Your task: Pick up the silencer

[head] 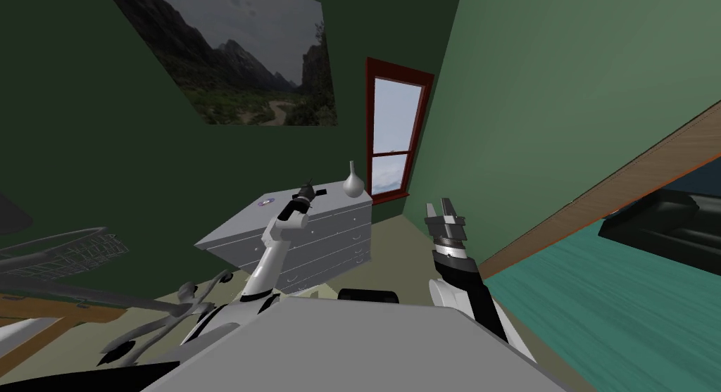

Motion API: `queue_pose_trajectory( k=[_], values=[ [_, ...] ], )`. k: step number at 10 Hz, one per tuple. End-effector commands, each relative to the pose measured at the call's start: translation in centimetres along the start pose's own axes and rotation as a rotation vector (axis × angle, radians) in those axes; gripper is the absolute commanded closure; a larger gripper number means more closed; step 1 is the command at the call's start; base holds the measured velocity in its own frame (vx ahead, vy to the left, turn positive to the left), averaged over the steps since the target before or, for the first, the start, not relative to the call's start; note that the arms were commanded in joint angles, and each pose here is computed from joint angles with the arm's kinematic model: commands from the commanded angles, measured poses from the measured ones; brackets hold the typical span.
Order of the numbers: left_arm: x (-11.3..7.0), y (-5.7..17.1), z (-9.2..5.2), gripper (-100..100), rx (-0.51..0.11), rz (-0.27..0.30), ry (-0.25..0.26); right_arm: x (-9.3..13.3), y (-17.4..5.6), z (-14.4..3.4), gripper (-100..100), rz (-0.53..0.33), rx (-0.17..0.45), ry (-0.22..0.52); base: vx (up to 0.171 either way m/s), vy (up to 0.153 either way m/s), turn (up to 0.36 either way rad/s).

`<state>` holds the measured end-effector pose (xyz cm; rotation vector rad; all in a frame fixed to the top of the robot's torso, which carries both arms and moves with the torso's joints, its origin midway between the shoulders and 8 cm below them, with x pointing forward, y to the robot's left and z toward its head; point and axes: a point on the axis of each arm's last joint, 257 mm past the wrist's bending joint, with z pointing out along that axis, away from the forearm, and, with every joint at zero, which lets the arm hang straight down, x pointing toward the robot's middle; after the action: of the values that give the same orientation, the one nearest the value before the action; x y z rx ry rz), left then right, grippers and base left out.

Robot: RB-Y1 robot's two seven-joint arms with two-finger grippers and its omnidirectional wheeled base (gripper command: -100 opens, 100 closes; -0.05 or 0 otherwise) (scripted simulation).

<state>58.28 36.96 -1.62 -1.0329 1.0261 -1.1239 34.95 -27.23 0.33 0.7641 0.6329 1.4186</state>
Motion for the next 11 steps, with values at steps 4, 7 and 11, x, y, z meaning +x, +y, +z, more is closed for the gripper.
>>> queue_pose_trajectory(
  k=[4,7,11],
  values=[
    [-0.8,1.4,2.3,-100,-0.096,-0.014,-0.012,0.0,0.0,0.0,0,0.000,0.000,0.000,-0.019,-0.024,-0.038],
    [-2.0,2.0,4.6,-100,-0.179,-0.025,-0.022,0.0,0.0,0.0,0,0.000,0.000,0.000,-0.009,-0.019,-0.061],
    [-2.9,3.9,5.7,-100,-0.276,-0.037,-0.036,0.0,0.0,0.0,0,0.000,0.000,0.000,-0.001,-0.018,-0.023]
  ],
)
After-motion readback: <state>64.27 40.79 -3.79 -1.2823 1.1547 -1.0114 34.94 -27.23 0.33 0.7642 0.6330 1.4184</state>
